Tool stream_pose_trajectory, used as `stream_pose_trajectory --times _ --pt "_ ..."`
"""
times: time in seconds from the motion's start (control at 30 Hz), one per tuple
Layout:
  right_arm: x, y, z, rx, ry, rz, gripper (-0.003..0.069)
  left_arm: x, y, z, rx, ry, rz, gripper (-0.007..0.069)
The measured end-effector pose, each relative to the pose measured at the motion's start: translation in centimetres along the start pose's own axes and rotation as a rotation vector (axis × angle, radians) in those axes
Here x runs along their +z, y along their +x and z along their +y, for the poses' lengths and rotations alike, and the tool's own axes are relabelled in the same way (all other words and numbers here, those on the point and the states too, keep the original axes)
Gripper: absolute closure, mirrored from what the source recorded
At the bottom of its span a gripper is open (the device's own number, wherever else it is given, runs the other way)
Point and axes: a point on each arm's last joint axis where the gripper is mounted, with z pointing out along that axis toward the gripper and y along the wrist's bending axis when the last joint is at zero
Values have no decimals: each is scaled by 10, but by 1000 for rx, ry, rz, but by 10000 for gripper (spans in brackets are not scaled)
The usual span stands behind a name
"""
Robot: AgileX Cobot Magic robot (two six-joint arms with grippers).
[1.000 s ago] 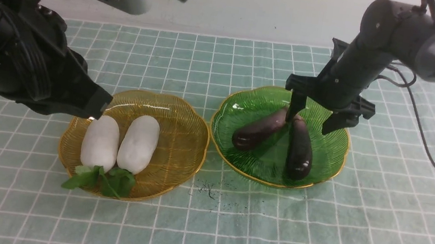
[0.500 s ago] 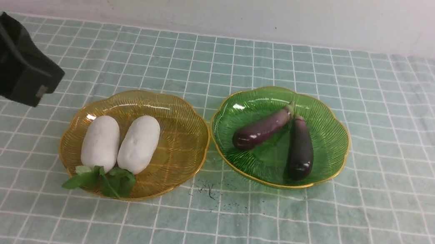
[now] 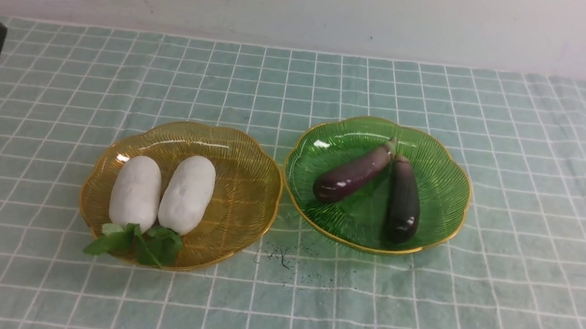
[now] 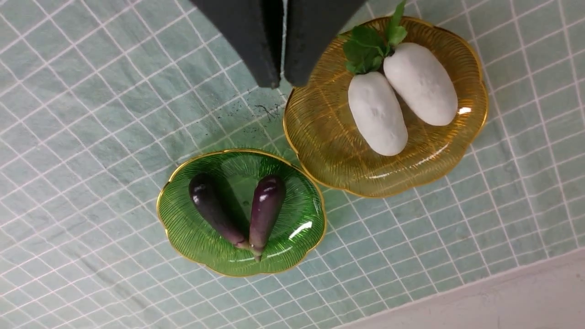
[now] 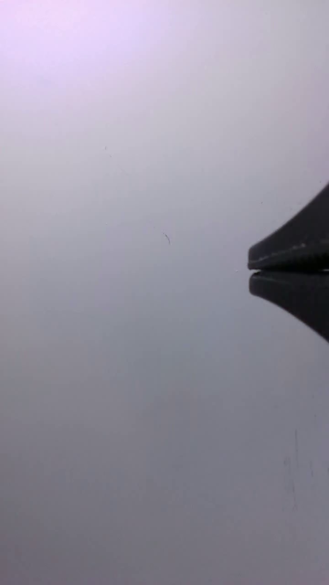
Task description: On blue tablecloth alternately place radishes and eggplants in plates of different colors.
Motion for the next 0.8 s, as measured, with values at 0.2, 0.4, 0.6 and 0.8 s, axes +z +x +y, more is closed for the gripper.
stream_pose_trajectory --times 0.2,0.4,0.6,0.8 --pt "-26 45 -9 -44 -15 -115 670 -3 -2 -5 -22 50 -38 633" --pt "-29 40 -7 -91 -33 -195 668 -23 27 -8 -24 52 -137 633" --pt "-29 41 -7 -95 -33 -196 668 -35 65 -8 -31 39 -305 633" --pt "-29 41 -7 -95 -33 -196 668 -33 93 -9 -47 48 -364 633"
